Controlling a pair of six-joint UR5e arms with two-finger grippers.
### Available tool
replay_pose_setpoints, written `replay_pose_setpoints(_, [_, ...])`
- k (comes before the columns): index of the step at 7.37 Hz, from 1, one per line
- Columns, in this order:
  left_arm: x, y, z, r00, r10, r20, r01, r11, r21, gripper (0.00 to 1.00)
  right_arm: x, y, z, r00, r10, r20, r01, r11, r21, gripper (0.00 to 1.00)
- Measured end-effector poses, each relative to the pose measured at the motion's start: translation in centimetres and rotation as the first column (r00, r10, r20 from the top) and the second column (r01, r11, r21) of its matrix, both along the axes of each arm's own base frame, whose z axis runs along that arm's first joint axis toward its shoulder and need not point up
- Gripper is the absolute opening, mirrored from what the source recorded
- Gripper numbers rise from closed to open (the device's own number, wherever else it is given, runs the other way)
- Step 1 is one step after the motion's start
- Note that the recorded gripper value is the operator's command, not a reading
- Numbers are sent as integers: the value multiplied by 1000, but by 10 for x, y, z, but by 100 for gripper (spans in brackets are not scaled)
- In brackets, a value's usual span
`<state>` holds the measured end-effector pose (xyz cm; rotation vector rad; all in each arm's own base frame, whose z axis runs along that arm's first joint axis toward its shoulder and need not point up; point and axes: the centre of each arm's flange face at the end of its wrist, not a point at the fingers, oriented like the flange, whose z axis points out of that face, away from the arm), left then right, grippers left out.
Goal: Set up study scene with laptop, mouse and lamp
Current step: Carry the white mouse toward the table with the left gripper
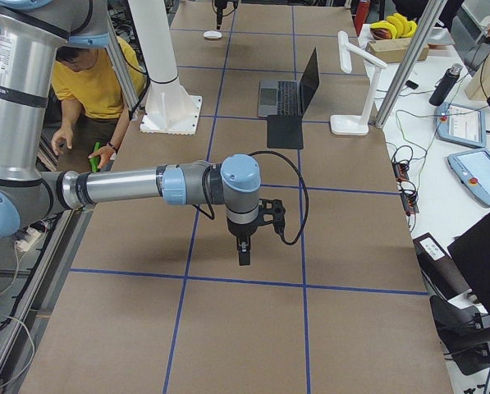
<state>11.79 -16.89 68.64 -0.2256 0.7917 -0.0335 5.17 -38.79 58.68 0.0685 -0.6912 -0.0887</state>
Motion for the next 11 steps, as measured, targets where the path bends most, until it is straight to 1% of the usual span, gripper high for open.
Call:
replay_pose_setpoints(3, [16,5,5,998,56,7,-56,998,4,100,0,0,-1,1000,1,0,-1,1000,0,100])
replay_pose_setpoints(8, [40,8,15,994,109,8,-109,994,-5,99,0,-1,-1,1000,3,-1,-3,1000,0,100])
replay_pose_setpoints(9, [44,10,16,992,122,8,-122,992,-6,97,0,-1,-1,1000,4,-2,-4,1000,0,100])
replay_pose_setpoints(11, [49,13,18,989,148,8,-147,989,-5,89,0,-1,-1,1000,4,-3,-4,1000,0,100])
